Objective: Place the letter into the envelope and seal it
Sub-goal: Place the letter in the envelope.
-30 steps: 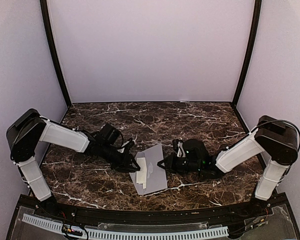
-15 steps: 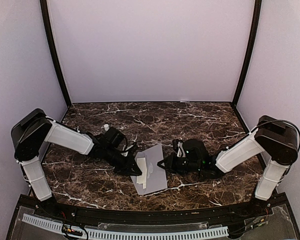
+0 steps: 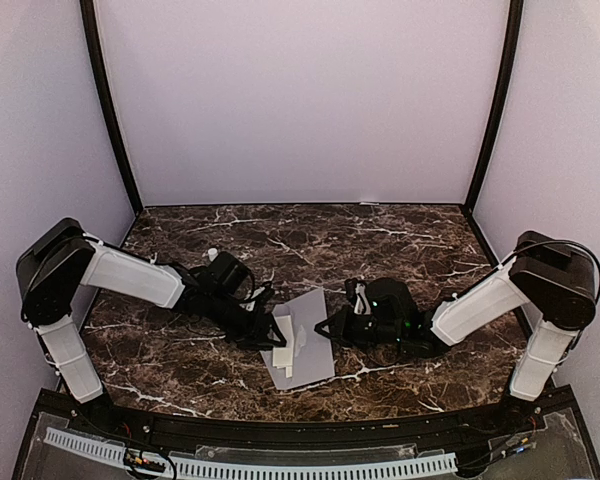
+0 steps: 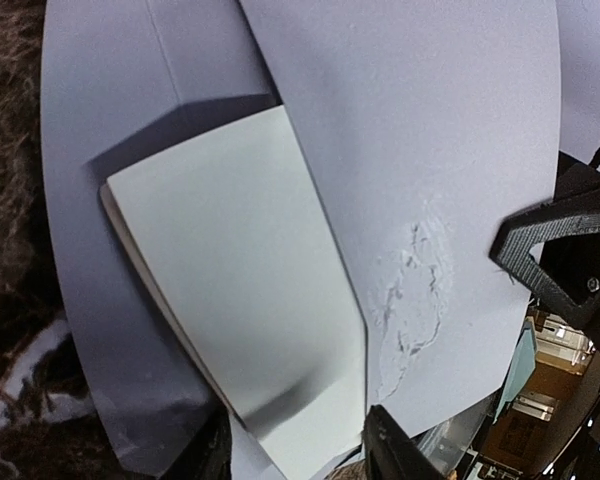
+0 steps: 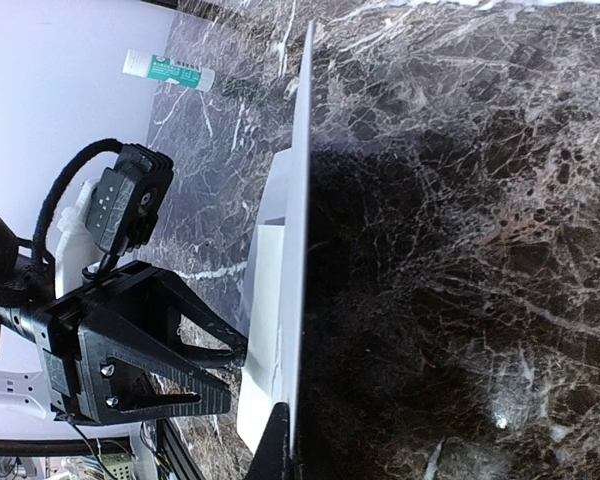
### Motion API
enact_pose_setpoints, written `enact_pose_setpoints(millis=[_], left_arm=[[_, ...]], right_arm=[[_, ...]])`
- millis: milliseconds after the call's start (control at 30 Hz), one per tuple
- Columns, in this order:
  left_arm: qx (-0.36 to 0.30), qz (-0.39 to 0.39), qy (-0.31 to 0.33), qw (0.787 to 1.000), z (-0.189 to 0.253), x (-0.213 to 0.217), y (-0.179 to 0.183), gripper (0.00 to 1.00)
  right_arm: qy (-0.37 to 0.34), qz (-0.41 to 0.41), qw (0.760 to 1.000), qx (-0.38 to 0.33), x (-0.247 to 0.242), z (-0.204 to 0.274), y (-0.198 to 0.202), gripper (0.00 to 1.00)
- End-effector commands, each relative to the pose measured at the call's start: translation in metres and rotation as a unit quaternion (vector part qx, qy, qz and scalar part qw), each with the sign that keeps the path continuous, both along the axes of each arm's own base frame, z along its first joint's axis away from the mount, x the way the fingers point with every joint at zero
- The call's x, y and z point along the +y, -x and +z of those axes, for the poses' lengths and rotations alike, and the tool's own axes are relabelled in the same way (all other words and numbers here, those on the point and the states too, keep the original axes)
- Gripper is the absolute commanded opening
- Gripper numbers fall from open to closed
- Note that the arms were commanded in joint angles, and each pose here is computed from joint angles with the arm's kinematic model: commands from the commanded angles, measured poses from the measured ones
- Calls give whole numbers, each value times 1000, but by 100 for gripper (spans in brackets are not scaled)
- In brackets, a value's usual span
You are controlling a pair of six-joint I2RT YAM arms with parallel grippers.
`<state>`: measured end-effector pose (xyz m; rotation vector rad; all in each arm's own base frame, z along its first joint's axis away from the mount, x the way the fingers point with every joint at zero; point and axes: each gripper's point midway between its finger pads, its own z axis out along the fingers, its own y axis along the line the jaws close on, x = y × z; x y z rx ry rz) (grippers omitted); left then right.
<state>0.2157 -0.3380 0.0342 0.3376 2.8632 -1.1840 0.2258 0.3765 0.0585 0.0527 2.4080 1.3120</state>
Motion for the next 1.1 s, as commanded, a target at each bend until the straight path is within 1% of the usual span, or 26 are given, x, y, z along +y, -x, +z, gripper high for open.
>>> enact_pose_setpoints(millis=[0, 100, 267, 467, 1067], left_arm=[[0, 17, -20, 1000, -1, 13, 6, 45], [2, 18, -14, 1000, -1, 11, 5, 48], [14, 13, 2, 1000, -1, 1, 5, 48], [16, 0, 8, 1000, -2, -10, 3, 45], [11, -36, 15, 999, 7, -47, 3, 43]], right_arm=[[-12, 6, 1000, -10, 5, 6, 3, 0], [-12, 5, 1000, -9, 4, 6, 2, 0], [-11, 8, 1000, -9, 6, 5, 3, 0], [-11, 10, 1000, -7, 7, 4, 4, 0], [2, 14, 1000, -6, 10, -2, 6, 0]])
